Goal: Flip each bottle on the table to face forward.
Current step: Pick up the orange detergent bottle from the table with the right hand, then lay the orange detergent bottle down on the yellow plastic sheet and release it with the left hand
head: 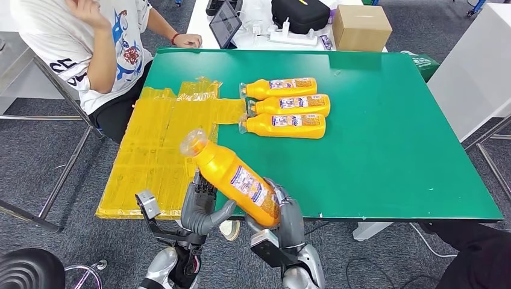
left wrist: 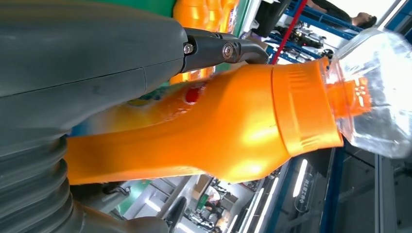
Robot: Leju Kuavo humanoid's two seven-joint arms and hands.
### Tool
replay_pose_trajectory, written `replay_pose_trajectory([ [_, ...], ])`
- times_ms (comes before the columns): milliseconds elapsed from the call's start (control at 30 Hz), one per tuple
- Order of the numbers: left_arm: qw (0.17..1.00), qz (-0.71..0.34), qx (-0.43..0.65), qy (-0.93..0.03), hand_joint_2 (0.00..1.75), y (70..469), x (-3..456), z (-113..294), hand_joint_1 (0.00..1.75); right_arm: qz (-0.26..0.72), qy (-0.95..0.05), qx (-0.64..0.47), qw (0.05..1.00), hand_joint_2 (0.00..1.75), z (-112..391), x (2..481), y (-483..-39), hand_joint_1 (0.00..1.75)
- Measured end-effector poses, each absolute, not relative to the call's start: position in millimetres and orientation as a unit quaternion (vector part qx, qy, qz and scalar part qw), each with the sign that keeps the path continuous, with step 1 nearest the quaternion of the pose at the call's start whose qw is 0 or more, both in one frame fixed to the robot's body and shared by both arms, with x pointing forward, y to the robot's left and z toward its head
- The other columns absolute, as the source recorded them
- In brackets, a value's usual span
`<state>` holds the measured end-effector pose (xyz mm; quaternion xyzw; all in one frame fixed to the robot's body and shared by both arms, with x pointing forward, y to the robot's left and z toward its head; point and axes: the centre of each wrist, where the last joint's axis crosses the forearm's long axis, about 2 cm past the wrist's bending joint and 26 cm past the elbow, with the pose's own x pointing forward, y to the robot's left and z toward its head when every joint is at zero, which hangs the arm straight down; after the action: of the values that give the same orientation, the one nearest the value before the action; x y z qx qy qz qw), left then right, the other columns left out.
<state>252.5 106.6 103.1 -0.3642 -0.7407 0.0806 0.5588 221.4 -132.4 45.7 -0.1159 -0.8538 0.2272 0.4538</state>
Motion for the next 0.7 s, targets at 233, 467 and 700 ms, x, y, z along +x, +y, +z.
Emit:
replay_pose_trajectory([
  [233, 0.565, 0.069, -0.381, -0.729, 1.75, 106.8, 253.5, 101.7, 0.0, 0.25, -0.85, -0.089, 0.455, 1.75, 41.3, 220.4, -120.0, 1.75],
  [467, 0.58, 0.045, -0.377, -0.72, 1.75, 105.6, 257.3, 96.5, 0.0, 0.261, -0.852, -0.078, 0.447, 1.75, 42.0, 221.7, -110.5, 1.75],
  [700, 0.591, 0.048, -0.383, -0.709, 1.75, 108.9, 257.3, 88.5, 0.09, 0.308, -0.844, -0.036, 0.437, 1.75, 42.2, 226.6, -105.0, 1.75],
])
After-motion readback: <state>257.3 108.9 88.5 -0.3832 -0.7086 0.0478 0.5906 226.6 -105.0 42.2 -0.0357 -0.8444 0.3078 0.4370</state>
